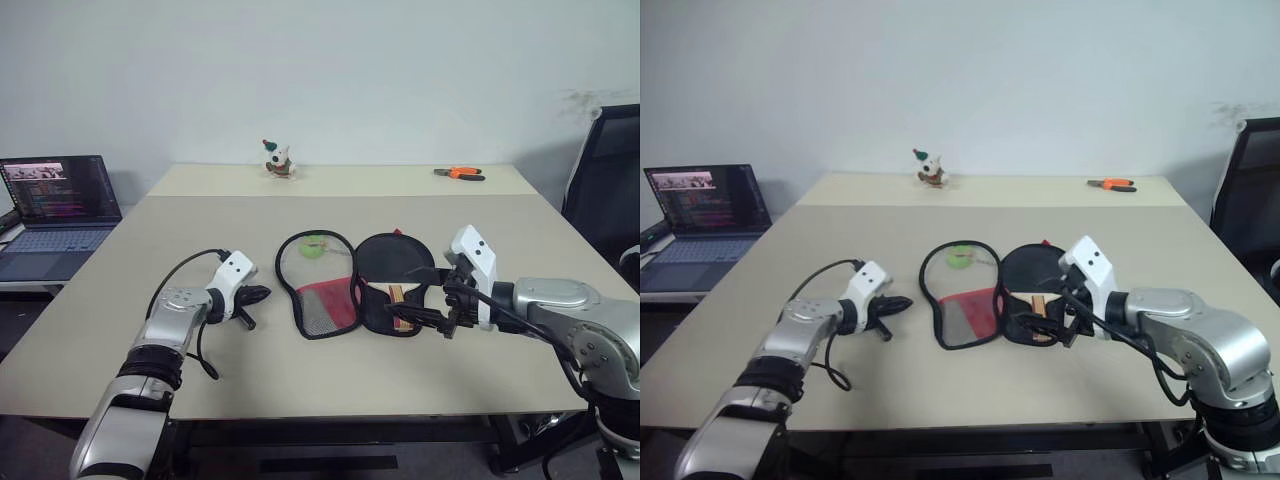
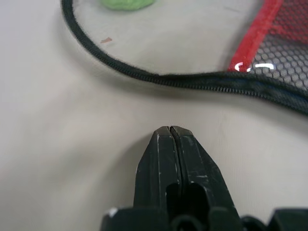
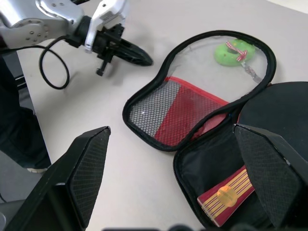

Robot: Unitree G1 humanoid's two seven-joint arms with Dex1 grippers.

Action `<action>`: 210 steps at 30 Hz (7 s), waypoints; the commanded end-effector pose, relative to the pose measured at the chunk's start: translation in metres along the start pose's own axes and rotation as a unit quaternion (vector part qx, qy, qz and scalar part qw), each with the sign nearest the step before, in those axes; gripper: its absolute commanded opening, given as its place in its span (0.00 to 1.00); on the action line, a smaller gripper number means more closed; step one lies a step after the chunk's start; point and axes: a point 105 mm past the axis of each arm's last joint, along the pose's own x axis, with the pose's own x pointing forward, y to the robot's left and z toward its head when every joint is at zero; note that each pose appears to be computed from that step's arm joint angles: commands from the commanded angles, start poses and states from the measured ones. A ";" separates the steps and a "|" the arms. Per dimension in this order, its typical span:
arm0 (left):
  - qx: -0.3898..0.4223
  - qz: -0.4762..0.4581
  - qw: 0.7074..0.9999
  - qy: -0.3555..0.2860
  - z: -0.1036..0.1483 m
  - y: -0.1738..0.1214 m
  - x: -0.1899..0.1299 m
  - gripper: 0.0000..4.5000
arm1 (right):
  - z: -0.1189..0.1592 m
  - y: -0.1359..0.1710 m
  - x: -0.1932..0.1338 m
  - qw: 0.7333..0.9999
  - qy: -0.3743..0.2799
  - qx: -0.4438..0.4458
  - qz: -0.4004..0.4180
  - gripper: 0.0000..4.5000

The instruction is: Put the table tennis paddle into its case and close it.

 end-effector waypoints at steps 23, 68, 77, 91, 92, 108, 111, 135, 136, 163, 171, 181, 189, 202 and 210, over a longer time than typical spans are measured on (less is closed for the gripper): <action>0.054 -0.094 0.975 -0.192 0.176 -0.083 0.075 0.00 | -0.001 -0.042 -0.028 0.993 0.016 0.008 -0.119 1.00; -0.008 -0.126 0.961 -0.248 0.117 -0.048 -0.062 0.00 | -0.099 -0.091 0.113 0.967 0.102 0.178 -0.153 1.00; -0.005 -0.126 0.961 -0.246 0.117 -0.048 -0.061 0.00 | -0.089 -0.080 0.130 0.971 0.093 0.175 -0.130 0.68; -0.018 -0.178 0.958 -0.223 0.099 -0.058 -0.072 0.00 | -0.069 -0.069 0.144 0.973 0.054 0.216 -0.067 0.01; -0.023 -0.193 0.956 -0.222 0.098 -0.061 -0.076 0.00 | -0.063 -0.064 0.145 0.974 0.049 0.214 -0.049 0.01; -0.044 -0.291 0.939 -0.180 0.075 -0.100 -0.105 0.00 | -0.059 0.001 0.125 0.975 0.060 0.215 0.005 0.01; -0.047 -0.304 0.935 -0.176 0.074 -0.106 -0.110 0.00 | -0.062 0.002 0.109 0.968 0.065 0.241 -0.020 0.01; -0.046 -0.336 0.929 -0.146 0.066 -0.114 -0.125 0.00 | -0.086 0.053 0.067 0.933 0.061 0.348 -0.059 0.01; -0.046 -0.336 0.929 -0.145 0.066 -0.114 -0.125 0.00 | -0.087 0.053 0.066 0.933 0.061 0.349 -0.060 0.01; -0.087 -0.183 0.965 -0.166 0.061 -0.074 -0.096 0.14 | -0.006 0.024 0.062 0.996 -0.007 0.083 0.034 1.00; -0.091 -0.167 0.967 -0.172 0.060 -0.070 -0.096 0.79 | -0.027 -0.014 0.042 0.998 0.045 0.024 -0.041 1.00; -0.093 -0.169 0.967 -0.168 0.058 -0.070 -0.095 0.99 | 0.011 -0.020 0.032 0.999 -0.036 0.023 -0.005 1.00; -0.066 -0.062 0.985 -0.148 0.052 -0.037 -0.072 0.99 | -0.009 0.027 0.080 0.996 -0.034 0.073 0.047 1.00; -0.078 0.033 0.991 -0.106 0.059 0.011 -0.003 0.99 | -0.029 0.033 0.102 0.998 -0.007 0.063 0.026 1.00; -0.111 0.020 0.993 -0.037 0.050 0.006 0.031 0.99 | -0.030 0.029 0.102 0.998 -0.008 0.066 0.006 1.00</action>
